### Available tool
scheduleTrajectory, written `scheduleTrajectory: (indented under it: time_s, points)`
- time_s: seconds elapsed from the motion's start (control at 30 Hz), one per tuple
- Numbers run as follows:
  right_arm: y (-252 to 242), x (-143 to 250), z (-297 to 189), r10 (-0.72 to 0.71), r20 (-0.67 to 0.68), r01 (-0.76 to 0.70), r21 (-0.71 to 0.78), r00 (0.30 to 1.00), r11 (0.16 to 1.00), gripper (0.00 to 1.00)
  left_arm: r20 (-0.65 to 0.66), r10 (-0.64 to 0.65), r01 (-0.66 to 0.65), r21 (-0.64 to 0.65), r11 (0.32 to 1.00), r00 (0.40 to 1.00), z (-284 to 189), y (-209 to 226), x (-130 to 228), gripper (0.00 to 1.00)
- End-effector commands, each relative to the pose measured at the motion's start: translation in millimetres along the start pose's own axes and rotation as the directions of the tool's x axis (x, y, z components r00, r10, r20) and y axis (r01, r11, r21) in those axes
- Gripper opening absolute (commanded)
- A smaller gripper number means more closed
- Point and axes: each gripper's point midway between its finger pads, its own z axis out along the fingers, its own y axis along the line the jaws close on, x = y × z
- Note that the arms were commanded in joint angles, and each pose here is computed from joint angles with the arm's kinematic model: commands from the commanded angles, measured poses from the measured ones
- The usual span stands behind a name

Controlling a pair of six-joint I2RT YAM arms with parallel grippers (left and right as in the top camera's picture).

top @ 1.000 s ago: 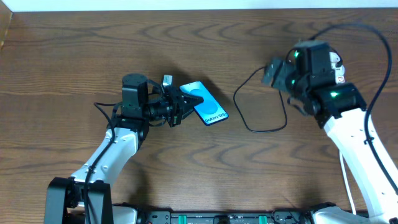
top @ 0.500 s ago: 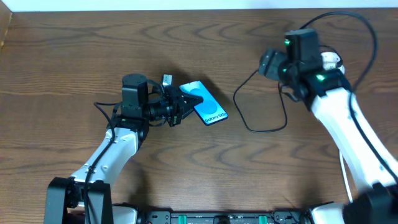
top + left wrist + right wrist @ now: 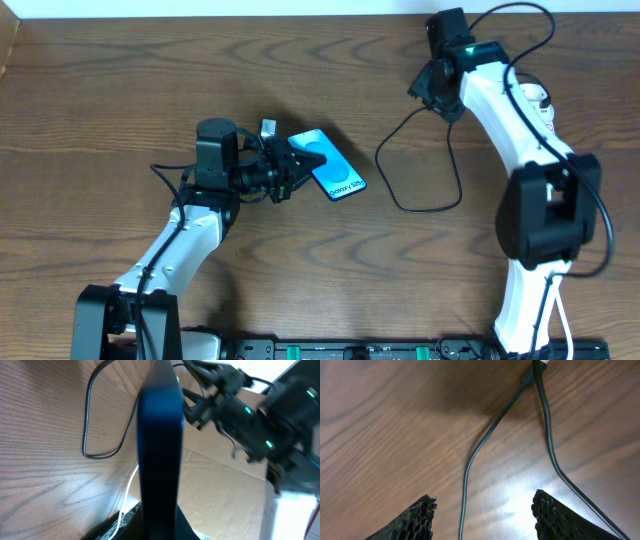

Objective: Plug charger to phone and switch on socket
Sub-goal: 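Open the right gripper, release the phone, and move right toward the cable, then lower the right gripper and grasp the black USB-C cable near its plug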

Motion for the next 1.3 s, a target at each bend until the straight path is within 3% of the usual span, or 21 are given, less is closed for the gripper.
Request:
scheduleTrajectory:
  time_s: [0.0,0.17,0.27,0.5,0.63,0.77,0.87,1.03,1.27]
  points:
    - [-7.7,-8.5,22.8,0.109,0.021,-0.110,0.040,0.994,0.993,0.61,-0.008,0.053,-0.052,0.022,0.998,0.999,-1.0,-12.6,1.0,0.07]
    - [-2.9,-13.4,47.0,0.120,0.037,-0.121,0.022,0.992,0.992,0.64,-0.007,0.053,-0.053,0.022,0.998,0.999,-1.0,-12.6,0.9,0.08]
    - [-4.3,-11.5,54.9,0.166,0.034,-0.167,0.029,0.986,0.986,0.62,-0.007,0.053,-0.053,0.022,0.998,0.999,-1.0,-12.6,0.8,0.08]
    - [-9.5,-6.5,74.9,0.176,0.027,-0.177,0.055,0.984,0.983,0.41,-0.007,0.053,-0.052,0.022,0.998,0.999,-1.0,-12.5,0.9,0.07]
    - [-9.6,-5.9,82.2,0.152,0.025,-0.153,0.056,0.988,0.987,0.23,-0.007,0.053,-0.053,0.022,0.998,0.999,-1.0,-12.6,0.9,0.07]
    - [-5.5,-3.8,82.9,0.035,0.018,-0.035,0.048,0.999,0.998,0.02,-0.007,0.053,-0.052,0.022,0.998,0.999,-1.0,-12.5,0.9,0.07]
    - [-0.3,5.4,82.7,-0.106,-0.021,0.107,0.028,0.994,0.994,0.01,-0.008,0.052,-0.052,0.022,0.998,0.999,-1.0,-12.4,0.9,0.07]
    - [0.9,59.8,76.0,-0.365,-0.221,0.364,-0.048,0.904,0.930,0.01,-0.008,0.052,-0.052,0.022,0.998,0.999,-1.0,-12.4,1.0,0.08]
    - [-59.6,142.9,51.2,-0.458,-0.530,0.574,0.068,0.713,0.816,0.01,-0.008,0.052,-0.052,0.022,0.998,0.999,-1.0,-12.4,1.1,0.08]
